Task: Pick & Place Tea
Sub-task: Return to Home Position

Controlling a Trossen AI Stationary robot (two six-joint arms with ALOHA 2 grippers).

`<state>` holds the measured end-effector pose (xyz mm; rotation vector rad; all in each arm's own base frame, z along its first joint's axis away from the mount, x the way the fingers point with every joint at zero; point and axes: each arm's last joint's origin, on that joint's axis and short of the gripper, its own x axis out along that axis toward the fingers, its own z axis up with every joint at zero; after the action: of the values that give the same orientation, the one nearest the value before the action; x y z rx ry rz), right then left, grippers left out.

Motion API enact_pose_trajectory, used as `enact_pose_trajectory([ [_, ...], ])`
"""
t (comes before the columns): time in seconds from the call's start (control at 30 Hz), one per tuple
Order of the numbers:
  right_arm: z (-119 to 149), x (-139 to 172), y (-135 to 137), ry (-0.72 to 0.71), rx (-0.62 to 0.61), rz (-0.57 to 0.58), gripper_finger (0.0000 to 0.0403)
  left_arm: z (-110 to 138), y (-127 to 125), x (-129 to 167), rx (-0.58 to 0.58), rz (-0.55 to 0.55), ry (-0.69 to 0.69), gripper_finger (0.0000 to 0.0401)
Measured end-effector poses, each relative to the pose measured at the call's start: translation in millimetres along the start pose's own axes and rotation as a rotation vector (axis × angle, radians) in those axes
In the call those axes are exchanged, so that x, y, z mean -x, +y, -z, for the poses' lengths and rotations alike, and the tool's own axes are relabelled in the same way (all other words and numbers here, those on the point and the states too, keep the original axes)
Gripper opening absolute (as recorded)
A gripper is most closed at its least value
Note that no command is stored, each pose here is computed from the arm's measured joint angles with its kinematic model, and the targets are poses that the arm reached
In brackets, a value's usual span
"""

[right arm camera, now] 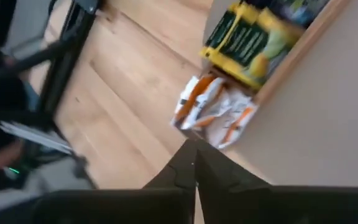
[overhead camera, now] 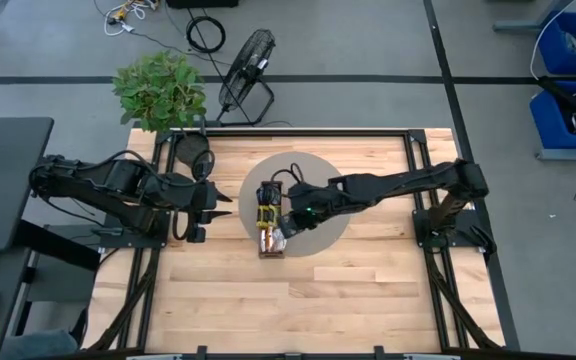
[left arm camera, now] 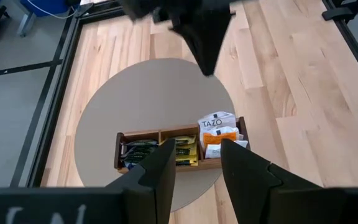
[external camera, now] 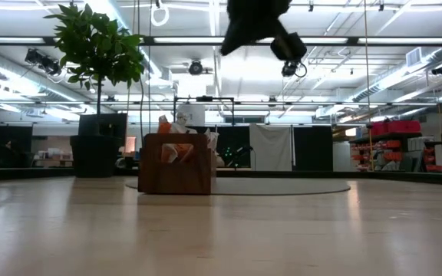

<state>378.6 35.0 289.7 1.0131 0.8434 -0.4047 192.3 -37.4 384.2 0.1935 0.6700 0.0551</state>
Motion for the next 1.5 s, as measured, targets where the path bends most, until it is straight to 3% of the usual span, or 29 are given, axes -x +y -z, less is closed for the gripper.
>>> enact_pose_trajectory([
  [0.3, 9.5, 32.7, -5.8, -0.044, 0.426, 0.124, 0.0005, -1.6, 0.0, 0.0, 0.027, 0.000, -0.016, 0.0133],
  [0.53, 9.0, 33.5, -8.4, -0.031, 0.561, 0.152, 0.0002, -21.1, 0.5, 2.1, 0.058, 0.011, -0.213, 0.0133],
  [0.87, 12.3, 42.1, -17.1, 0.020, 0.672, 0.237, 0.0001, -32.3, 8.2, -2.4, 0.099, 0.005, -0.307, 0.0111],
  [1.17, 14.1, 54.5, -21.4, 0.033, 0.664, 0.264, 0.0000, -43.4, 11.8, -14.1, 0.069, 0.055, -0.379, 0.0071],
  [1.3, 14.6, 59.7, -21.1, 0.023, 0.666, 0.259, 0.0000, -41.4, 14.0, -16.2, 0.059, 0.046, -0.359, 0.0039],
  [1.5, 17.0, 66.7, -20.5, -0.011, 0.653, 0.274, 0.0000, -27.5, 12.6, -38.7, 0.085, 0.127, -0.482, 0.0005],
])
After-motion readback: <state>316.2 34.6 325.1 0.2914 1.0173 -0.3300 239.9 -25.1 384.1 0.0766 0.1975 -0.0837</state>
